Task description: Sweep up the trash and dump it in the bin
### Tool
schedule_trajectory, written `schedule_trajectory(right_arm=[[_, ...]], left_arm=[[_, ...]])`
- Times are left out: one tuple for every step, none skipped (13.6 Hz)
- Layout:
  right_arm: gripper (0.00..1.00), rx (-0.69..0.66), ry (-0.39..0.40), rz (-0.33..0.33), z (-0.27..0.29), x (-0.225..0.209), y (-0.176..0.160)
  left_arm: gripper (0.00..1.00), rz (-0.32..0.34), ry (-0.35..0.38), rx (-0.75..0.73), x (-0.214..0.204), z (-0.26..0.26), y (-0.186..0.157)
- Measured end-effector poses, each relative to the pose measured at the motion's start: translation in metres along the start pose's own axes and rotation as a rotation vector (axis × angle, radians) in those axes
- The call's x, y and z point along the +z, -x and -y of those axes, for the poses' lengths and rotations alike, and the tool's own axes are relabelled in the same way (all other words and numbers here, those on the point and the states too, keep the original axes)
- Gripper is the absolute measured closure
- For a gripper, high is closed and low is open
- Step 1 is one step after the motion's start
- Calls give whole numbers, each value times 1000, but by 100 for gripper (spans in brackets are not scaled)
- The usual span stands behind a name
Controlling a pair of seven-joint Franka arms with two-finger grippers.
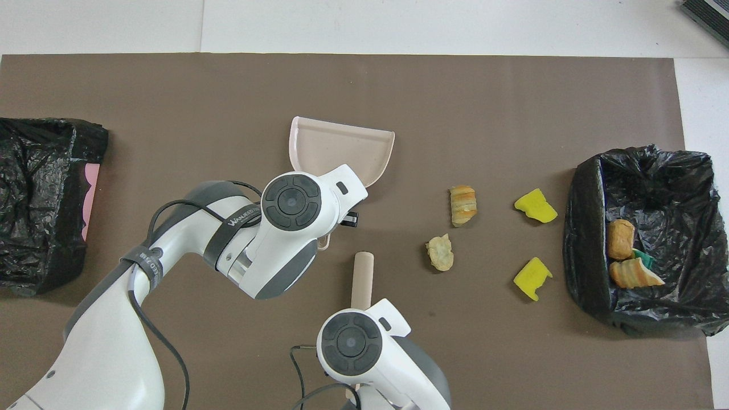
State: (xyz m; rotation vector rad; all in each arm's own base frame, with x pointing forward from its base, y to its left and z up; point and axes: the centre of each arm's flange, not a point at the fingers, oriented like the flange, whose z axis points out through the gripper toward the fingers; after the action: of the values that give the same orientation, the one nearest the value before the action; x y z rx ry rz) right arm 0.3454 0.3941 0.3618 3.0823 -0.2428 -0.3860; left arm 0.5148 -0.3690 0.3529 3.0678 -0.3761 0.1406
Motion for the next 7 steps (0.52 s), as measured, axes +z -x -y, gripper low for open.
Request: schedule_trajectory(right_arm=[[74, 10, 0, 4, -15, -14, -10], [74, 25, 2, 11, -30, -28, -20], [74, 46, 4, 20, -44, -42, -30], [74, 77, 7, 33, -60, -55, -41], [74, 108, 14, 46, -74, -64, -52], [74, 133, 28, 54, -87, -68, -63], [74, 157, 54, 57, -103, -70, -74]], left_arm=[[69, -3, -1, 17, -1, 1, -1], [69, -7, -3, 44, -4, 2, -2], [69, -12, -8, 75, -8, 5, -3], [69, -9, -22, 120, -15, 11, -4], [69, 10, -42, 183, -22, 19, -3], [69, 34, -62, 255, -29, 27, -1], [69, 63, -84, 347, -39, 38, 1]])
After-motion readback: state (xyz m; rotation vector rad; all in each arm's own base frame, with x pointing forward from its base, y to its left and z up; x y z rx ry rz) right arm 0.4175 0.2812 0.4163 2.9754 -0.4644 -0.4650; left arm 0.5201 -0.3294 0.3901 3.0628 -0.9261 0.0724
